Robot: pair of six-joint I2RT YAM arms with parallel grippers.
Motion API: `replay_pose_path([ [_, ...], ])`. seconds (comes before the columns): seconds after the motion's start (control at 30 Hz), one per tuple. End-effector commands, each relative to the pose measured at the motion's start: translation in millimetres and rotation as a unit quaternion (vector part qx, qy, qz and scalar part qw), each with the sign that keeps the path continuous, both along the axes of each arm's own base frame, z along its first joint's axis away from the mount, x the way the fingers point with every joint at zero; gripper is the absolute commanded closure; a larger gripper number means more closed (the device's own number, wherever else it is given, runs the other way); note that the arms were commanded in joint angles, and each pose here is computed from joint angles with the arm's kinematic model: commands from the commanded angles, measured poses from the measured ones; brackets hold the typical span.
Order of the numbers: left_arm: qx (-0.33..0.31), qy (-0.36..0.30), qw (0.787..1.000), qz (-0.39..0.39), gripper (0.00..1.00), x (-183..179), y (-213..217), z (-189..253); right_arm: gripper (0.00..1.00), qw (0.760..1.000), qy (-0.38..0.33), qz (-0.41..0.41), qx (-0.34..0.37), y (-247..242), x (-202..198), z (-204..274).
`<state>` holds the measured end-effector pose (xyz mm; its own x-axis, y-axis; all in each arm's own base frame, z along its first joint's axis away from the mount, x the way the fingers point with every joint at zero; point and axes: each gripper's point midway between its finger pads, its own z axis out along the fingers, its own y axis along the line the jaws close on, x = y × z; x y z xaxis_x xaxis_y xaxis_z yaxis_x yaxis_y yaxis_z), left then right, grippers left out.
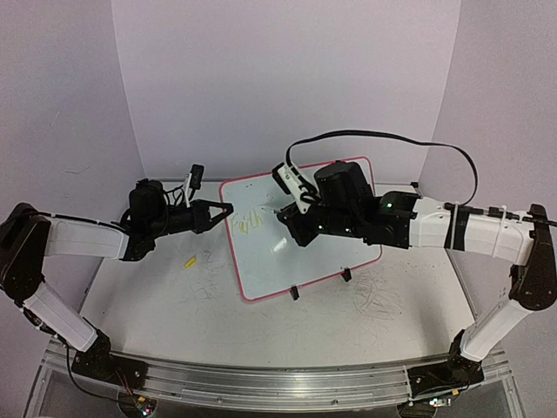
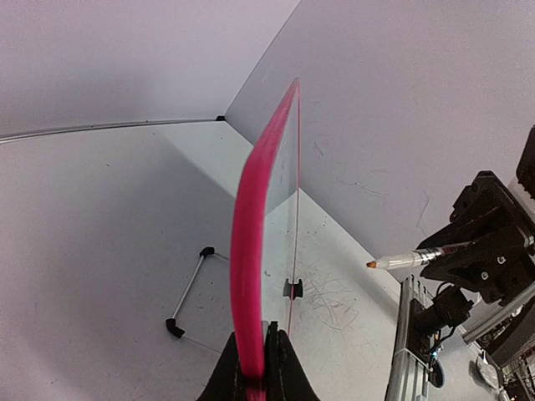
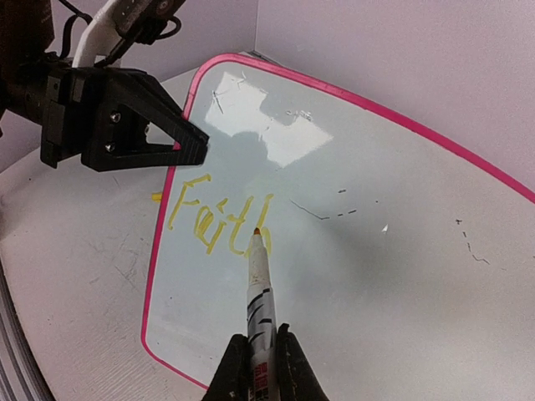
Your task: Write a sentence on the whiteboard
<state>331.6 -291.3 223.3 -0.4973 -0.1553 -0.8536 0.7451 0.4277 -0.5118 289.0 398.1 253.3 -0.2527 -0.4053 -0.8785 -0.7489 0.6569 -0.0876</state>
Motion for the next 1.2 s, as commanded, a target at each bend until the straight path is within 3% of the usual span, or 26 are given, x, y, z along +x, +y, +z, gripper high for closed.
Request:
replay_pose_path([
  [0.0, 0.017, -0.032, 0.999, 0.013, 1.00, 6.1, 4.1, 1.2, 1.00, 1.000, -0.007, 0.004, 0.006, 7.2, 4.2, 13.1],
  [0.17, 0.018, -0.031, 0.999, 0.011, 1.00, 3.3, 4.7, -0.4, 1.00, 1.000, 0.011, 0.005, 0.012, 6.1, 5.0, 9.5],
  [0.3, 0.019, -0.027, 0.999, 0.008, 1.00, 1.8, 4.6, -3.1, 1.00, 0.996, 0.072, 0.011, 0.054, 1.8, 16.0, 4.2],
  [1.17, 0.015, -0.015, 1.000, 0.016, 1.00, -2.6, 8.6, -5.0, 1.00, 1.000, 0.012, 0.020, 0.009, 5.3, 12.0, 3.1],
])
